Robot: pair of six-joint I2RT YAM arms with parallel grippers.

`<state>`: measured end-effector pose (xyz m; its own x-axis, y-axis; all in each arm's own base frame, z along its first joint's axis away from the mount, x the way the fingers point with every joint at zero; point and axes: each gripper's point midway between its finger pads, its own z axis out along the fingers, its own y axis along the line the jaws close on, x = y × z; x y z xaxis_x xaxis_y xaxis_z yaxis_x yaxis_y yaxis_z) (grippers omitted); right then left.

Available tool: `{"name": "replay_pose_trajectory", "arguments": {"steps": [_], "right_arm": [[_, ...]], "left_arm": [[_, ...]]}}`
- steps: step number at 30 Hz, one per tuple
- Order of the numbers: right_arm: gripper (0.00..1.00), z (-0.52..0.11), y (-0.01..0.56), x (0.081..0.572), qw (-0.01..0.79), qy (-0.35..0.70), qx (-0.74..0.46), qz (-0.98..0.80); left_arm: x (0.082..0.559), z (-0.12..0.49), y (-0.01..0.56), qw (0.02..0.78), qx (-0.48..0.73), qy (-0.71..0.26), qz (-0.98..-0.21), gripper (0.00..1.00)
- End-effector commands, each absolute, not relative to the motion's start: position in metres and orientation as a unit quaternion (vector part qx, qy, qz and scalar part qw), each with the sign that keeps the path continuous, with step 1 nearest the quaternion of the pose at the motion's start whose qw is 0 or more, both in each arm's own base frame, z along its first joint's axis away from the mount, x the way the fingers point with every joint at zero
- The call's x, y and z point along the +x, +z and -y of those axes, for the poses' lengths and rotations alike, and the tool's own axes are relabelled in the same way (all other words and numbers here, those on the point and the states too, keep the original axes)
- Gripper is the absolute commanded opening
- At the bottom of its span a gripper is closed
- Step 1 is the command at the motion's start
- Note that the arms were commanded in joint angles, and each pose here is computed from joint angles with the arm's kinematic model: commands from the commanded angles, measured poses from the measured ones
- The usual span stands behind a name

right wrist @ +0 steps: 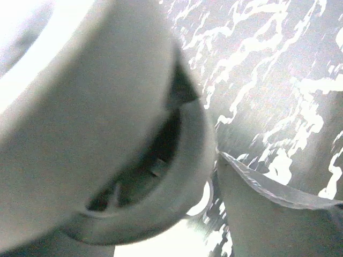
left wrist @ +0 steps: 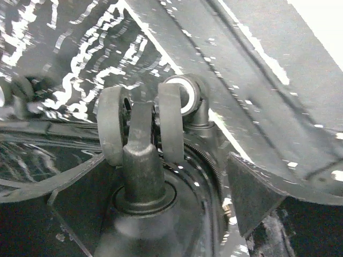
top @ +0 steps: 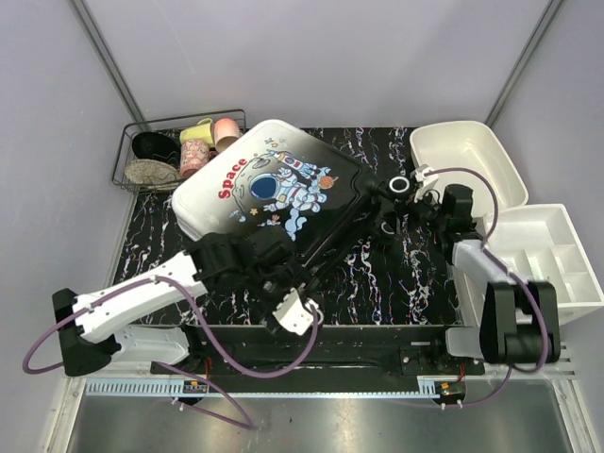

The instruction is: Open, take out, and arrange the luggage

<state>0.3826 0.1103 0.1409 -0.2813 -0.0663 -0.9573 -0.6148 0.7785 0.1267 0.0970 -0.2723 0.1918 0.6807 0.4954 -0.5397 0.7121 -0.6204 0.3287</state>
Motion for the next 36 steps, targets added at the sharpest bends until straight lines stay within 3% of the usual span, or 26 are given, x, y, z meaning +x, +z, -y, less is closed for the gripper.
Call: {"name": "replay_pose_trajectory", "arguments": {"steps": [1, 2, 11, 15, 16, 21, 24, 26, 29, 36], "right_arm": [[0.83, -0.128, 0.221, 0.335, 0.576, 0.268, -0.275, -0.722], [0.85, -0.125, 0.210, 0.313, 0.537, 0.273, -0.266, -0.752], [0.90, -0.120, 0.236, 0.229, 0.438, 0.282, -0.280, -0.806], [0.93, -0.115, 0.293, 0.251, 0.492, 0.260, -0.251, -0.792], [0.94, -0.117, 0.307, 0.258, 0.496, 0.274, -0.224, -0.793], [0.99, -0.129, 0.352, 0.333, 0.491, 0.325, -0.156, -0.793], [1.00, -0.132, 0.341, 0.365, 0.469, 0.336, -0.148, -0.803], [1.00, -0.138, 0.324, 0.380, 0.449, 0.344, -0.148, -0.811], [1.00, -0.151, 0.302, 0.381, 0.406, 0.382, -0.149, -0.817], [0.94, -0.198, 0.257, 0.306, 0.298, 0.474, -0.203, -0.803]], "left_arm": [[0.072, 0.168, 0.175, 0.094, 0.834, -0.159, -0.520, 0.90], [0.083, 0.179, 0.191, 0.139, 0.823, -0.150, -0.529, 0.93], [0.148, 0.205, 0.306, 0.363, 0.633, -0.197, -0.655, 0.99], [0.186, 0.179, 0.332, 0.417, 0.471, -0.223, -0.744, 0.99], [0.204, 0.156, 0.334, 0.425, 0.384, -0.226, -0.788, 0.99], [0.228, 0.100, 0.313, 0.396, 0.117, -0.302, -0.859, 0.99], [0.236, 0.050, 0.292, 0.382, -0.057, -0.309, -0.869, 0.99], [0.233, 0.040, 0.275, 0.358, -0.111, -0.322, -0.869, 0.99], [0.236, 0.032, 0.257, 0.338, -0.151, -0.334, -0.867, 0.99], [0.255, 0.039, 0.249, 0.324, -0.149, -0.400, -0.844, 0.99]]}}
